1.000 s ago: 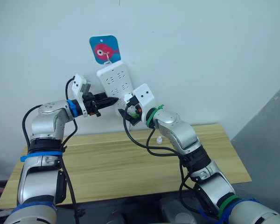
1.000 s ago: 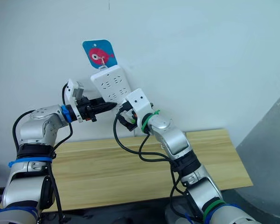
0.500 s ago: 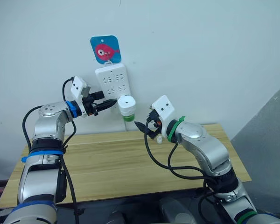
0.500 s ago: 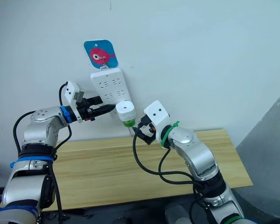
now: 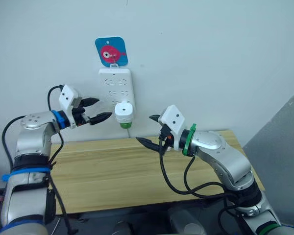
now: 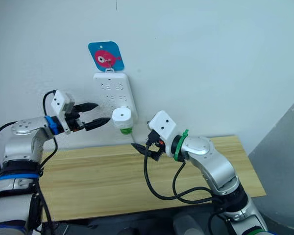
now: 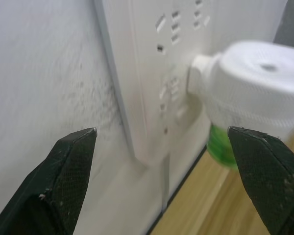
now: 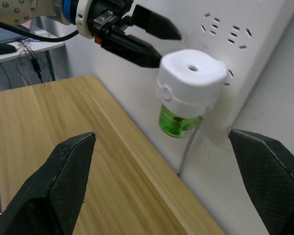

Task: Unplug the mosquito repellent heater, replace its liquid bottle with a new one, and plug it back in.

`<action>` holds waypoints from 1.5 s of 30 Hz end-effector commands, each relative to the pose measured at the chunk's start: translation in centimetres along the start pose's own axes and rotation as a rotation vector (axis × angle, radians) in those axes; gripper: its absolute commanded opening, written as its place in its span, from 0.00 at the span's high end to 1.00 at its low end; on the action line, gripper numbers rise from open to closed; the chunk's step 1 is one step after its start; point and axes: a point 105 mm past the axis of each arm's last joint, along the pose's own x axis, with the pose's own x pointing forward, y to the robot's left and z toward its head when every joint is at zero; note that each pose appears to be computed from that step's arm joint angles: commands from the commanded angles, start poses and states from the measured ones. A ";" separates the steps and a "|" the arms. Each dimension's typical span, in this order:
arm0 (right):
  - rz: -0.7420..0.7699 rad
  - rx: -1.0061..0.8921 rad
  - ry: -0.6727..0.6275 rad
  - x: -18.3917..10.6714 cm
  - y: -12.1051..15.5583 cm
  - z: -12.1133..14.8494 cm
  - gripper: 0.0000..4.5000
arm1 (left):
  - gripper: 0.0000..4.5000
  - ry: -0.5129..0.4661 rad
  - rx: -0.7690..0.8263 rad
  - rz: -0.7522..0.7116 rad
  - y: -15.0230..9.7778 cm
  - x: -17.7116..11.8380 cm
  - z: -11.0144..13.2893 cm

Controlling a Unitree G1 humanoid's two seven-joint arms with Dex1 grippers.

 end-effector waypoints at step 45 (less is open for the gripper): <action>-0.391 0.013 -0.034 4.5 -5.2 -0.9 0.99 | 0.00 -0.113 -0.040 -0.121 -15.5 -3.4 1.4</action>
